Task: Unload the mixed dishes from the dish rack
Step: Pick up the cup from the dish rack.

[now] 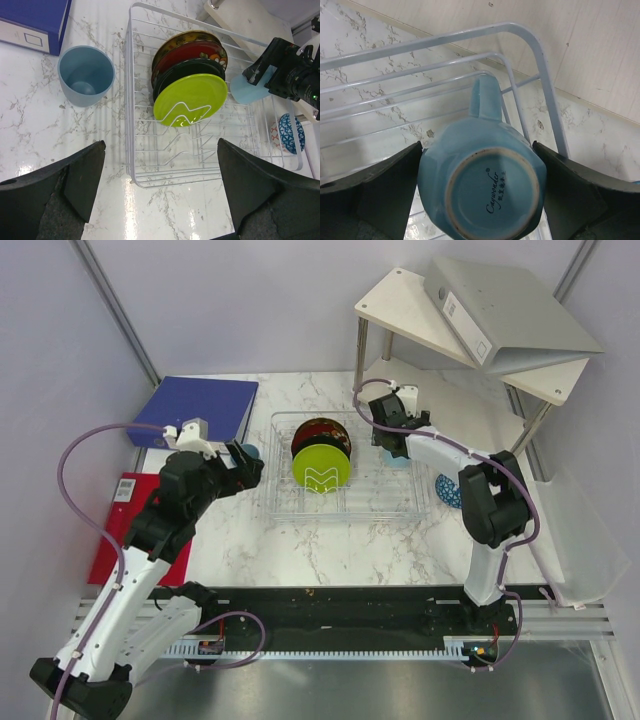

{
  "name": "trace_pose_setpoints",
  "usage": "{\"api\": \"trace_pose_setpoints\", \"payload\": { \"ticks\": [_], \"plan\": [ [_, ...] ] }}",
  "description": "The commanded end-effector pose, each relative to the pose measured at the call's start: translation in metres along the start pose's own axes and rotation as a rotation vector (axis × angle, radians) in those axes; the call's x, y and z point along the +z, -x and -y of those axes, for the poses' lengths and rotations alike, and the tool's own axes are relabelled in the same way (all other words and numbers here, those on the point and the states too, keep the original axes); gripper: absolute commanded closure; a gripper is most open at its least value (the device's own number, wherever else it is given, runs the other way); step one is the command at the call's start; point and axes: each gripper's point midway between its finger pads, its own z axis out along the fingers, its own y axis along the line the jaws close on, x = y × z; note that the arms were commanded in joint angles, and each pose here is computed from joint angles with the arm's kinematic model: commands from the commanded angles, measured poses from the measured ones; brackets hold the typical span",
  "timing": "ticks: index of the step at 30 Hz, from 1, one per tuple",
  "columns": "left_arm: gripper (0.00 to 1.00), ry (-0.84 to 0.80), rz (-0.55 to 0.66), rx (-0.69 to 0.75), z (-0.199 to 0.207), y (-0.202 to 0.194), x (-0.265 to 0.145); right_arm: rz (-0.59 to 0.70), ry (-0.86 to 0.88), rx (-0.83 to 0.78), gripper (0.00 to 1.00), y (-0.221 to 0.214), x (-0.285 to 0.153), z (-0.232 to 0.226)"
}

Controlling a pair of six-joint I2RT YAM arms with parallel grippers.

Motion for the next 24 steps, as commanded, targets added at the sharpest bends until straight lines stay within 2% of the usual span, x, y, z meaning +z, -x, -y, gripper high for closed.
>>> {"api": "trace_pose_setpoints", "payload": {
  "ticks": [1,2,4,5,10,12,13,18,24],
  "plan": [
    [0.01,-0.029,0.024,-0.026,0.007,0.004,0.004,-0.031,0.023,-0.012,0.08,-0.018,0.017,-0.005],
    [0.01,-0.029,0.024,-0.026,0.006,0.003,0.003,-0.037,0.02,-0.015,0.11,-0.022,0.018,-0.005],
    [0.02,-0.03,0.023,-0.026,0.006,0.002,0.003,-0.04,0.018,-0.009,0.24,-0.024,0.018,-0.003],
    [0.02,-0.031,0.026,-0.027,0.006,0.003,0.003,-0.044,0.018,-0.01,0.36,-0.027,0.017,-0.003],
    [0.04,-0.029,0.02,-0.027,0.005,0.0,0.005,-0.021,0.035,0.013,0.63,-0.021,0.002,-0.001],
    [0.05,-0.029,0.02,-0.026,0.005,0.0,0.006,-0.003,0.048,0.035,0.94,-0.015,-0.009,0.001],
    [0.05,-0.029,0.018,-0.029,0.005,-0.001,0.006,-0.001,0.059,0.041,1.0,-0.015,-0.015,0.001],
    [0.05,-0.025,0.019,-0.022,0.005,0.0,0.009,0.099,0.192,0.094,1.0,0.023,-0.071,-0.01],
    [0.05,-0.025,0.028,-0.026,0.006,0.002,0.011,0.135,0.327,0.113,1.0,0.045,-0.122,-0.019]
  ]
}}
